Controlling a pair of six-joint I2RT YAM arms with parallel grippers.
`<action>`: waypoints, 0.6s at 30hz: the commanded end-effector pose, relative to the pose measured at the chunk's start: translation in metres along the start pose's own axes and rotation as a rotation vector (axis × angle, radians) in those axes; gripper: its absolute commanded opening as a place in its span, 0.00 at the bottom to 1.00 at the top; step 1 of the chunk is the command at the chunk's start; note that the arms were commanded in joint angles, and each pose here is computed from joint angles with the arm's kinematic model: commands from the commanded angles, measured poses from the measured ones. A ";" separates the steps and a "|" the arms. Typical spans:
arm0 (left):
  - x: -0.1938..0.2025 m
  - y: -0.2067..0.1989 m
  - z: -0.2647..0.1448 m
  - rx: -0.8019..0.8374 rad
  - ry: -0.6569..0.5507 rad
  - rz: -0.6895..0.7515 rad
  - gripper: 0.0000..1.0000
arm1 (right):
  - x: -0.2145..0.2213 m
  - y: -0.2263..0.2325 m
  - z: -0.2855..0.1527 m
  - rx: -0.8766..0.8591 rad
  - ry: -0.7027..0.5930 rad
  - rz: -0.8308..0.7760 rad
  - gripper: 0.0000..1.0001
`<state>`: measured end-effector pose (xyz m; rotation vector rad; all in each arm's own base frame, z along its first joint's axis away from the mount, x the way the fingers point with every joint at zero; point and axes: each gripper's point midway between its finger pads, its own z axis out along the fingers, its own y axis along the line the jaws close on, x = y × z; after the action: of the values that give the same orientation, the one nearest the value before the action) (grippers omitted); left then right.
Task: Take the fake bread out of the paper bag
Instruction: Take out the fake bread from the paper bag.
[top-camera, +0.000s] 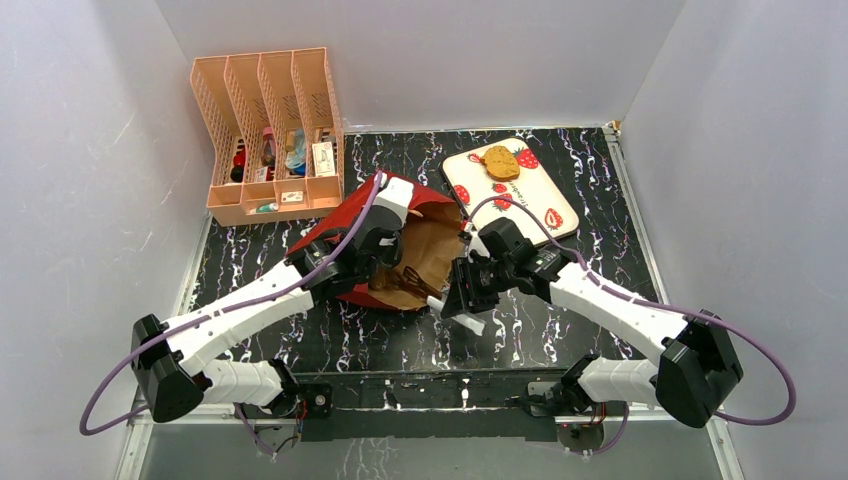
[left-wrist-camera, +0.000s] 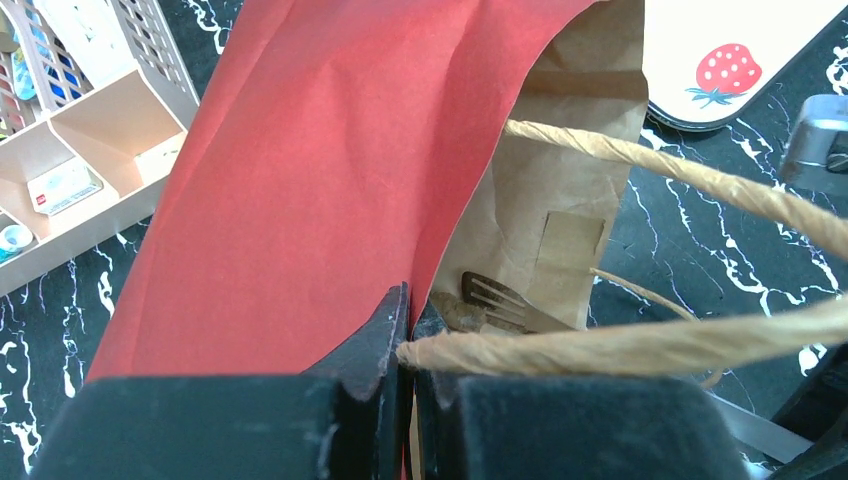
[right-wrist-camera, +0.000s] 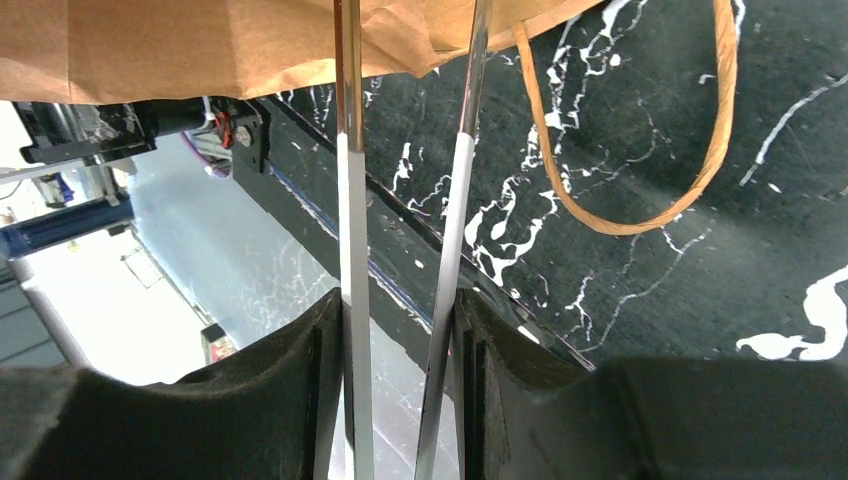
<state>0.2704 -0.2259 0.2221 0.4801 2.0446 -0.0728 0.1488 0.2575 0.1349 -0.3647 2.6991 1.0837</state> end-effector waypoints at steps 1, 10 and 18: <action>-0.022 -0.008 -0.008 0.046 -0.038 -0.032 0.00 | -0.018 0.025 0.005 -0.131 -0.060 -0.043 0.21; -0.021 -0.013 -0.006 0.061 -0.029 -0.044 0.00 | -0.019 0.033 0.011 -0.195 -0.056 -0.029 0.22; -0.019 -0.020 -0.006 0.072 -0.019 -0.041 0.00 | -0.026 0.041 0.016 -0.265 -0.097 0.013 0.22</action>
<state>0.2687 -0.2327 0.2145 0.5027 2.0745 -0.0815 0.1468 0.2811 0.1322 -0.3161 2.6475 1.3054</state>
